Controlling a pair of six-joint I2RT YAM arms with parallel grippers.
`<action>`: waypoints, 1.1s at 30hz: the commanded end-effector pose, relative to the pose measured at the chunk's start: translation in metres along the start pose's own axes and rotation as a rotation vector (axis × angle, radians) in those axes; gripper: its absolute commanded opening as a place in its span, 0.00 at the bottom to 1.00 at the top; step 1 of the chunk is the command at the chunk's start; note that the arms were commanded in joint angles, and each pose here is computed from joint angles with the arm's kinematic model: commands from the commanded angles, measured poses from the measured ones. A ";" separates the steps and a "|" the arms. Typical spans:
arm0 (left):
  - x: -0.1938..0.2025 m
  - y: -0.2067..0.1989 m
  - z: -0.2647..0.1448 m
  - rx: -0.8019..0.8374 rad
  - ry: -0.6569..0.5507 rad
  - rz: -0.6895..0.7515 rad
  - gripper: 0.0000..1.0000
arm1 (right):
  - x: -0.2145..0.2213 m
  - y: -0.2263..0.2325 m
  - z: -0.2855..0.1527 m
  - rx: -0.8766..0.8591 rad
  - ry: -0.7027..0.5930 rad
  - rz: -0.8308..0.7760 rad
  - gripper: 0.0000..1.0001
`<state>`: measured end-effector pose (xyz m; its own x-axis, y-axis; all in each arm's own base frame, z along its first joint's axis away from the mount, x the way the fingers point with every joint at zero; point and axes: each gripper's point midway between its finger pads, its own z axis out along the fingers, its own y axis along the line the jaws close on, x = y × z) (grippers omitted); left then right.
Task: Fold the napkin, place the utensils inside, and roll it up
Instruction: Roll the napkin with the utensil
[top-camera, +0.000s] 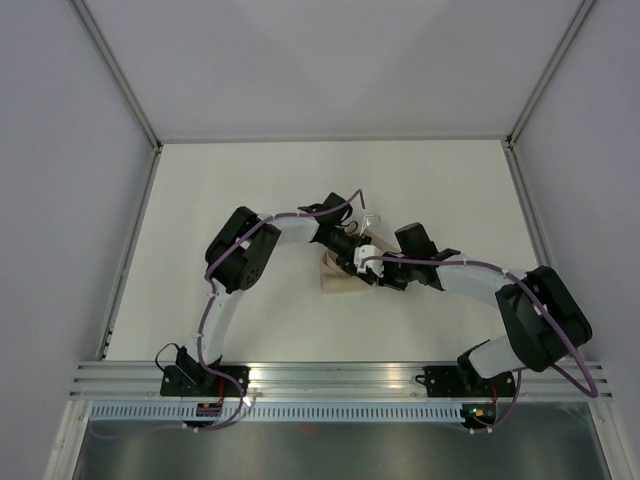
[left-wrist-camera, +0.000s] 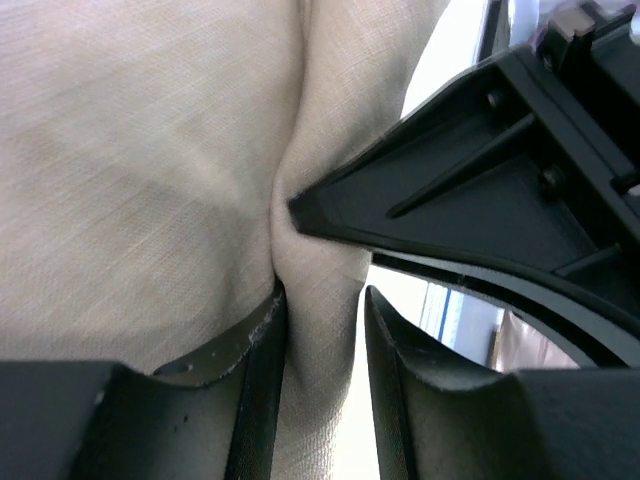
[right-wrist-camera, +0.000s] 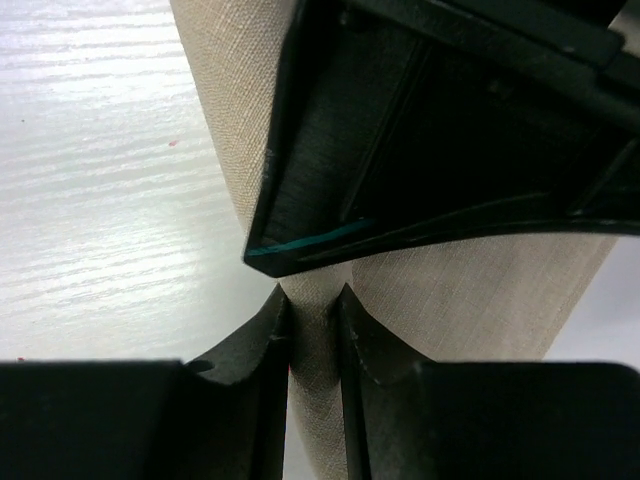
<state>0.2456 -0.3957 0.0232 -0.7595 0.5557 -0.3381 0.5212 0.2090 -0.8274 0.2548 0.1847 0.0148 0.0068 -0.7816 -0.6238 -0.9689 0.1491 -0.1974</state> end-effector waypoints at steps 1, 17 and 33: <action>-0.037 0.007 -0.029 -0.072 -0.186 -0.083 0.43 | 0.018 0.010 0.009 -0.105 0.060 0.033 0.05; -0.085 -0.028 -0.129 -0.119 -0.764 0.075 0.42 | 0.041 0.015 0.023 -0.476 0.146 0.185 0.03; -0.045 -0.056 -0.124 -0.814 -0.773 0.827 0.47 | 0.044 0.002 0.034 -0.655 0.251 0.359 0.04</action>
<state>0.2902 -0.3306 0.1384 -0.2864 -0.0070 -0.9581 0.8000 0.5485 -0.2431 0.2970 0.2000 0.0135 -0.2901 -0.7781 -0.5571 -0.9163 0.0578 0.3963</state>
